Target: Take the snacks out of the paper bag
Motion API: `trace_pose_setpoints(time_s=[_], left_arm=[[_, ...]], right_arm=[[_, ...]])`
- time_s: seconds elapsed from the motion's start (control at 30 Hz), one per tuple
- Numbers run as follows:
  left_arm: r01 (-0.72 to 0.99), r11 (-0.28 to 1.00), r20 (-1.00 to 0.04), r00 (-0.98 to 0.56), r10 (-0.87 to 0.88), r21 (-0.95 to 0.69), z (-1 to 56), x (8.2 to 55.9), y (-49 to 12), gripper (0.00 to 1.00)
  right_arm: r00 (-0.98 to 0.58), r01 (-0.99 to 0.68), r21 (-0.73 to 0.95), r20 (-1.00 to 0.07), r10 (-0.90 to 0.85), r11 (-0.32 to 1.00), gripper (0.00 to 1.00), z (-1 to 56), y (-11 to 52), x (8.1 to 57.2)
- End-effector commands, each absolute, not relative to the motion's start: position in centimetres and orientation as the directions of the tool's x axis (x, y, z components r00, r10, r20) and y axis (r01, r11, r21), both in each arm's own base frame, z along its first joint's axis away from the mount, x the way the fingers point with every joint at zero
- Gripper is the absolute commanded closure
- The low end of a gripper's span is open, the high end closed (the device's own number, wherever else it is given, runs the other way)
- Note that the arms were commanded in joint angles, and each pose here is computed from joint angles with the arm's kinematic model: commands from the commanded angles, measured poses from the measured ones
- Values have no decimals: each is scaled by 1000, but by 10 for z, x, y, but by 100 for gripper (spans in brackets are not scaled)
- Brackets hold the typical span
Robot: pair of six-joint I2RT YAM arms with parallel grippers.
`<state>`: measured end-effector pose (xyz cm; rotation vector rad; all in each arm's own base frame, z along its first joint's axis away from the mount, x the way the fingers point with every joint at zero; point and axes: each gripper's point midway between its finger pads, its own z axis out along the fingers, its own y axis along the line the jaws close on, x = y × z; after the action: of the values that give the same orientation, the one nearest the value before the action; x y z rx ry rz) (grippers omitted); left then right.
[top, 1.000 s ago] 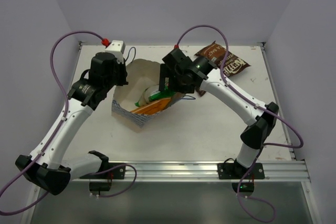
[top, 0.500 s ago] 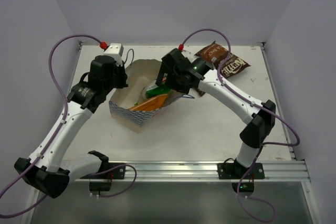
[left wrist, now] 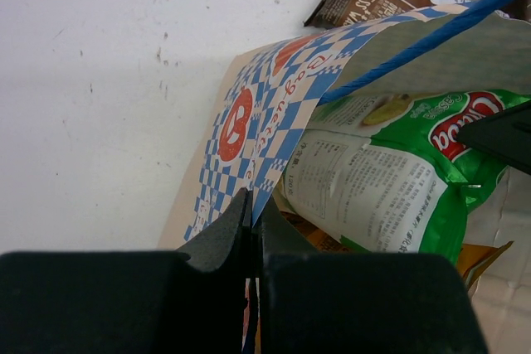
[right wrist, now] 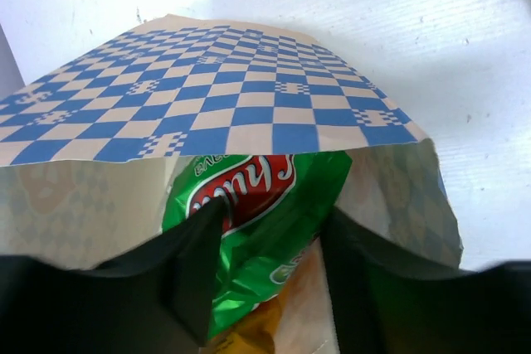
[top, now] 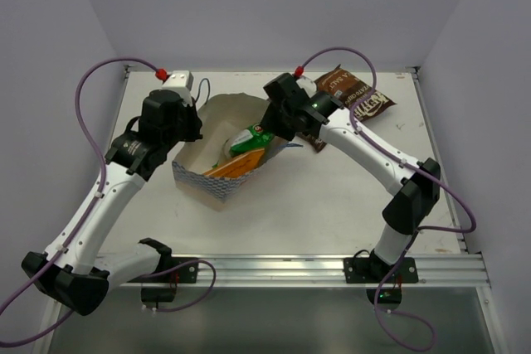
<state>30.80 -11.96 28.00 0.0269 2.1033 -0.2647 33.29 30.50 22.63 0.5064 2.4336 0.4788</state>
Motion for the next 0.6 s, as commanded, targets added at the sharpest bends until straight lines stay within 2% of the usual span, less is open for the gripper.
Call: trace_pose_setpoints(time_s=[0.0, 0.03, 0.13, 0.17, 0.2, 0.33, 0.57], left_arm=[[132, 966, -856, -501, -129, -223, 289, 309, -125, 100], [130, 966, -857, -499, -130, -223, 289, 309, -124, 100], [126, 967, -856, -500, -130, -220, 288, 309, -123, 100], [125, 968, -855, -502, -128, -218, 287, 309, -124, 100], [121, 968, -855, -501, -130, -218, 287, 309, -123, 100], [104, 973, -849, -513, -125, -206, 281, 311, -120, 100], [51, 985, -846, -521, -117, -167, 272, 315, -111, 100]], right_arm=[[-707, 241, 488, -504, 496, 839, 56, 240, 311, 345], [-710, 236, 488, -504, 492, 840, 68, 240, 312, 345], [-716, 201, 504, -509, 477, 840, 87, 246, 318, 344], [-720, 182, 516, -510, 471, 837, 97, 253, 322, 342], [-720, 158, 521, -521, 459, 839, 100, 259, 323, 341], [-724, 22, 593, -546, 422, 805, 100, 305, 340, 332], [-707, -334, 737, -608, 361, 588, 100, 435, 370, 299]])
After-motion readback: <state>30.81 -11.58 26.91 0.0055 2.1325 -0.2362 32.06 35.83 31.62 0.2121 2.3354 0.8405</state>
